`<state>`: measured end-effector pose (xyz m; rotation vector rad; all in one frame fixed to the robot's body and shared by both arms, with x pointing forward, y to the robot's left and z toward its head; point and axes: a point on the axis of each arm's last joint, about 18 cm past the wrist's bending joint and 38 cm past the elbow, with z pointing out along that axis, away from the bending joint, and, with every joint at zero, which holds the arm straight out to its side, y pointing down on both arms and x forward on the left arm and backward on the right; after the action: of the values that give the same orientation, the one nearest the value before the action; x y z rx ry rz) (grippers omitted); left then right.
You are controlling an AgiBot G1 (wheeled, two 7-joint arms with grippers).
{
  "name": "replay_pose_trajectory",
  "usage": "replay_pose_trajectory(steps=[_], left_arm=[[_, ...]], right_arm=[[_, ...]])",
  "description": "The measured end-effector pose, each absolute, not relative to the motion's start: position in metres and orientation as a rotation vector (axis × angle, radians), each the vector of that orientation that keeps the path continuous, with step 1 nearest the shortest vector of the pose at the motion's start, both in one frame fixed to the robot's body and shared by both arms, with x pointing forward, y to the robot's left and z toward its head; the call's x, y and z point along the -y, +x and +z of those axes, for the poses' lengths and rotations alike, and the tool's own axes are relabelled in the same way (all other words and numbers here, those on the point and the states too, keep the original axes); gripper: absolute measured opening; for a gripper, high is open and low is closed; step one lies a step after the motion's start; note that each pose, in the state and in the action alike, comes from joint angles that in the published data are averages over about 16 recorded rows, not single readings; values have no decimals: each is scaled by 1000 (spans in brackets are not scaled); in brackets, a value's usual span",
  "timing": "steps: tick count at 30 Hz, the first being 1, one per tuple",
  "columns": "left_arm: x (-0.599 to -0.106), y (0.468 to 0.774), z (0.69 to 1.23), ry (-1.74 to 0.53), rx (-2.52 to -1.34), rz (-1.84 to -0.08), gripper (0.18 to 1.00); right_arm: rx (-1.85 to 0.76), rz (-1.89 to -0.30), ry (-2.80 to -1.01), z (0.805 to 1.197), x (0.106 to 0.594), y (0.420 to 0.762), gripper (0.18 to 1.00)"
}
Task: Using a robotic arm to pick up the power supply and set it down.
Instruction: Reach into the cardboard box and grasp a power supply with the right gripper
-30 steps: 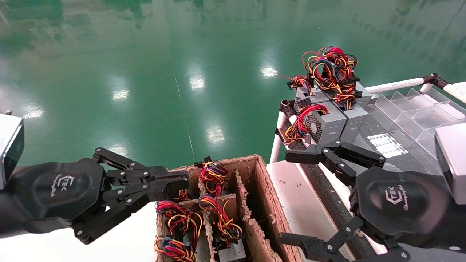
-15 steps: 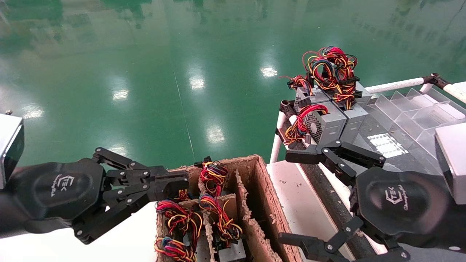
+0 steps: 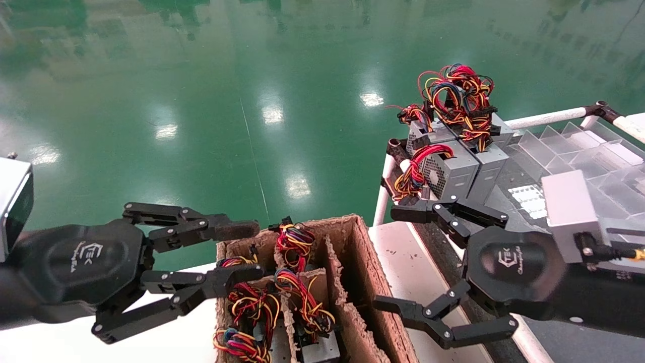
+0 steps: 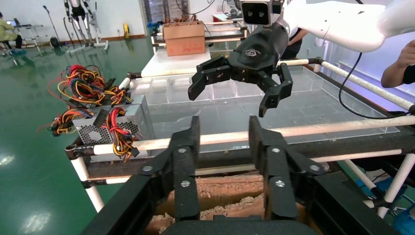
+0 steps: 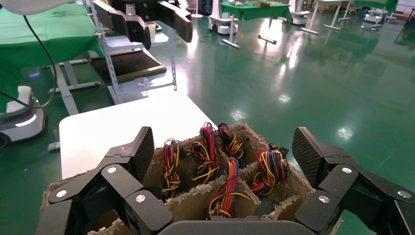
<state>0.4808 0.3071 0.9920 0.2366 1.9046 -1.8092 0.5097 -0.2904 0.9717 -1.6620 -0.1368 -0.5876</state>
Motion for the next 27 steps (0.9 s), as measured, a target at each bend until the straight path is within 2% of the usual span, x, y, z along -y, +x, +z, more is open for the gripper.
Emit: replay_pose_trajectory(steps=[15,27], left_arm=[[-307,481,992,236,-1904,-1809,710],[-307,481,992,236,-1904,-1809,916]], right_arm=[[104,-548,-1833,924,211,577,1001],[48,-493,-1860,905,167,616,988]])
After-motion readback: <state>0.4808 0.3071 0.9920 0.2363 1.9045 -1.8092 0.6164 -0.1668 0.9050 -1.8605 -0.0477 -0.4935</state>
